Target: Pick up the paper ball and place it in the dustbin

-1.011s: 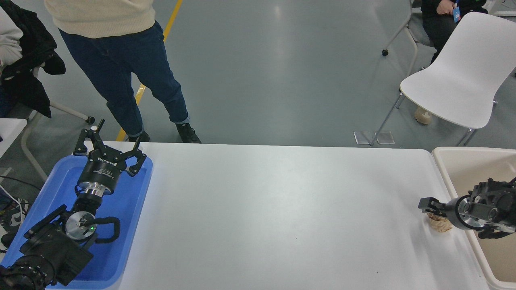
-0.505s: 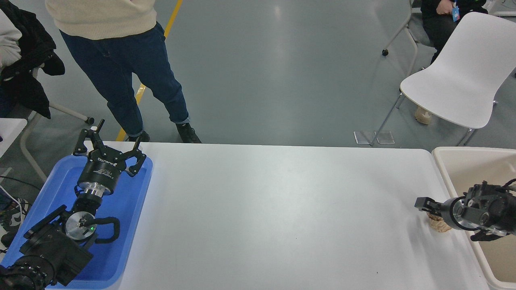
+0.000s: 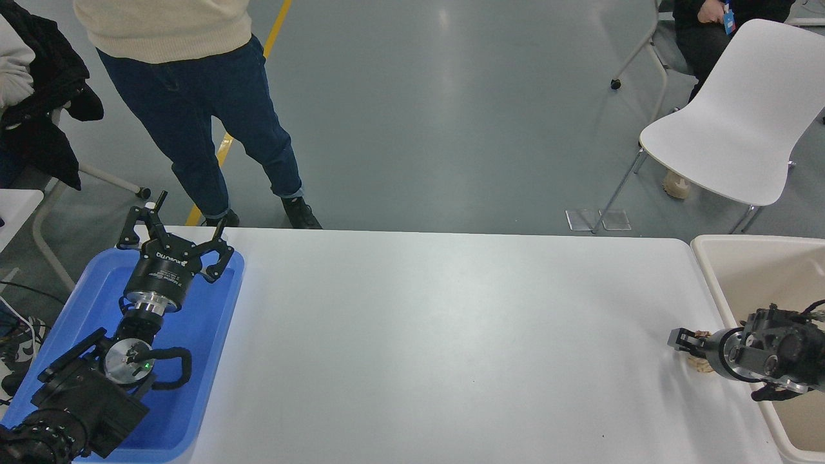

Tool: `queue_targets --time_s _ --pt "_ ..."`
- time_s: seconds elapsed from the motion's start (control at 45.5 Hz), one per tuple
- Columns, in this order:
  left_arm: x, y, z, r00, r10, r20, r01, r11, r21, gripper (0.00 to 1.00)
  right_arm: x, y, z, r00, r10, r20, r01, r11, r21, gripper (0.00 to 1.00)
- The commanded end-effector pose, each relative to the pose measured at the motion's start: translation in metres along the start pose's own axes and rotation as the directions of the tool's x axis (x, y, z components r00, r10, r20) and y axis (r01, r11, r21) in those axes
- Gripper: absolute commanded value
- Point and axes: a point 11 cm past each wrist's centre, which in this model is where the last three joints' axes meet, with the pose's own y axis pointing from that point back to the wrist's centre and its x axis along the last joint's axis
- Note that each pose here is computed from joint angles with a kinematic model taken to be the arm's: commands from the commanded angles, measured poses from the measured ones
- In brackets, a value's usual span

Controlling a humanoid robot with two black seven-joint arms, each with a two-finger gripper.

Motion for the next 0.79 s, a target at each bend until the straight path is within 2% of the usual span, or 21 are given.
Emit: queue_targets --time_s 0.0,0.33,0.484,0.769 --pt "0.0 0.0 0.0 1.0 0.0 0.0 0.0 1.0 0.0 1.0 -0.004 0.0 -0.002 0.999 -0.017 0.03 0.016 1.0 0.012 0.0" --pt "0.0 -0.001 0.0 1.0 -0.001 0.0 0.001 1.0 -0.001 1.0 0.013 0.013 0.015 0.993 -0.01 0.12 0.009 1.0 0.008 0.0" --pt "0.0 -0.001 0.0 1.0 -0.001 0.001 0.001 1.0 0.0 1.0 0.01 0.029 0.018 0.992 -0.069 0.107 0.067 0.997 0.026 0.0" --pt "0.0 -0.001 0.0 1.0 -0.001 0.0 0.001 1.0 -0.001 1.0 0.002 0.088 -0.006 0.973 -0.212 -0.095 0.218 0.974 0.062 0.0"
